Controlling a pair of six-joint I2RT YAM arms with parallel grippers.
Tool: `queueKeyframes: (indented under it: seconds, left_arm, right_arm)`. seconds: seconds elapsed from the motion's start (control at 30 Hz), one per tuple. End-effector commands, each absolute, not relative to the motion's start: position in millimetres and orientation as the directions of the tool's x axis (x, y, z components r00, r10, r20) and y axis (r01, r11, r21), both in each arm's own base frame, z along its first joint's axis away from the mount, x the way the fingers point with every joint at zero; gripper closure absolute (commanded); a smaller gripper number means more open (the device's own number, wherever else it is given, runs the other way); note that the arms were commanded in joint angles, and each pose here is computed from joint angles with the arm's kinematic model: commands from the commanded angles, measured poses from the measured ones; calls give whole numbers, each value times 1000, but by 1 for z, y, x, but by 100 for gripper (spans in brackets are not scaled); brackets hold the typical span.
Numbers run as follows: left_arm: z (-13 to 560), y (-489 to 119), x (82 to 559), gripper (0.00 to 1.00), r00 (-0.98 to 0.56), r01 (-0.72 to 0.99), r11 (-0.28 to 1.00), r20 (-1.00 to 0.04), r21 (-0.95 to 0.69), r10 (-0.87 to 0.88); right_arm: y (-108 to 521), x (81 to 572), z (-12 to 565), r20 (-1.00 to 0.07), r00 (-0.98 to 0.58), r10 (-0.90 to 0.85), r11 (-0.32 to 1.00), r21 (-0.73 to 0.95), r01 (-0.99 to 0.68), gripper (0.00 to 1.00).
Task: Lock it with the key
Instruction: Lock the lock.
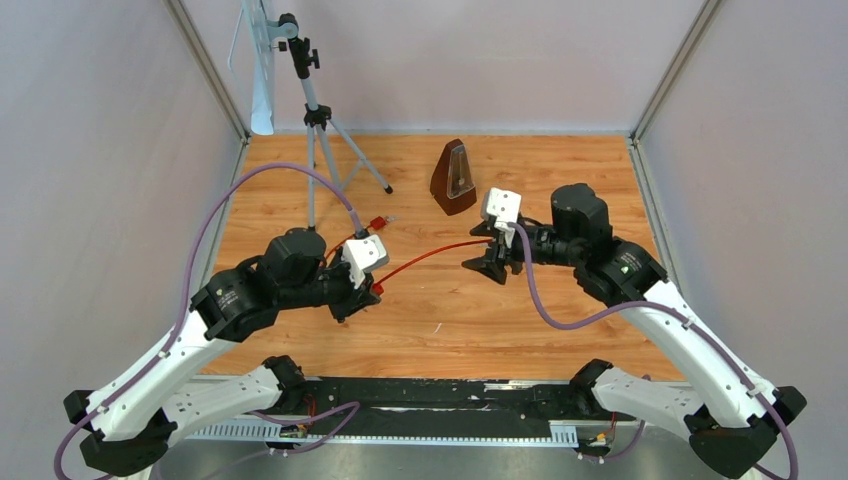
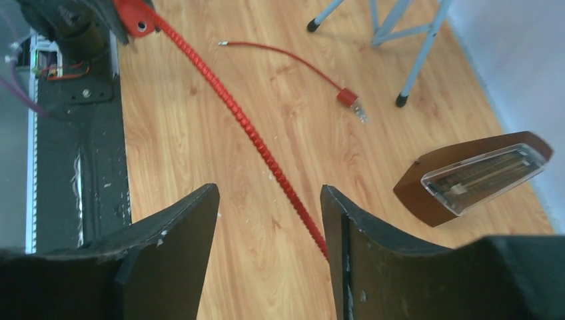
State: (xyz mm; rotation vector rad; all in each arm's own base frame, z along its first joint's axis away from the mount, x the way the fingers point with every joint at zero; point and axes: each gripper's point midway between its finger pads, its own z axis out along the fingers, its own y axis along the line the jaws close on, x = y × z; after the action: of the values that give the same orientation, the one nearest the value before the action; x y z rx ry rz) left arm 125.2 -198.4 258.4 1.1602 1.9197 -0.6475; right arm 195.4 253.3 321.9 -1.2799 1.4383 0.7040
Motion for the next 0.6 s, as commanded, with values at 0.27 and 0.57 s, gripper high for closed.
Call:
queueKeyframes:
  seconds: [0.27, 0.57]
  left_arm:
    - [269, -205, 118, 100, -220, 921, 388, -855, -23, 470]
    - [276, -205, 115, 100, -200, 926, 378, -873, -19, 445]
  right_arm:
    - [250, 192, 299, -904, 113, -412, 199, -210, -957, 52]
    - [252, 196, 295, -905, 30, -425, 234, -142, -962, 86]
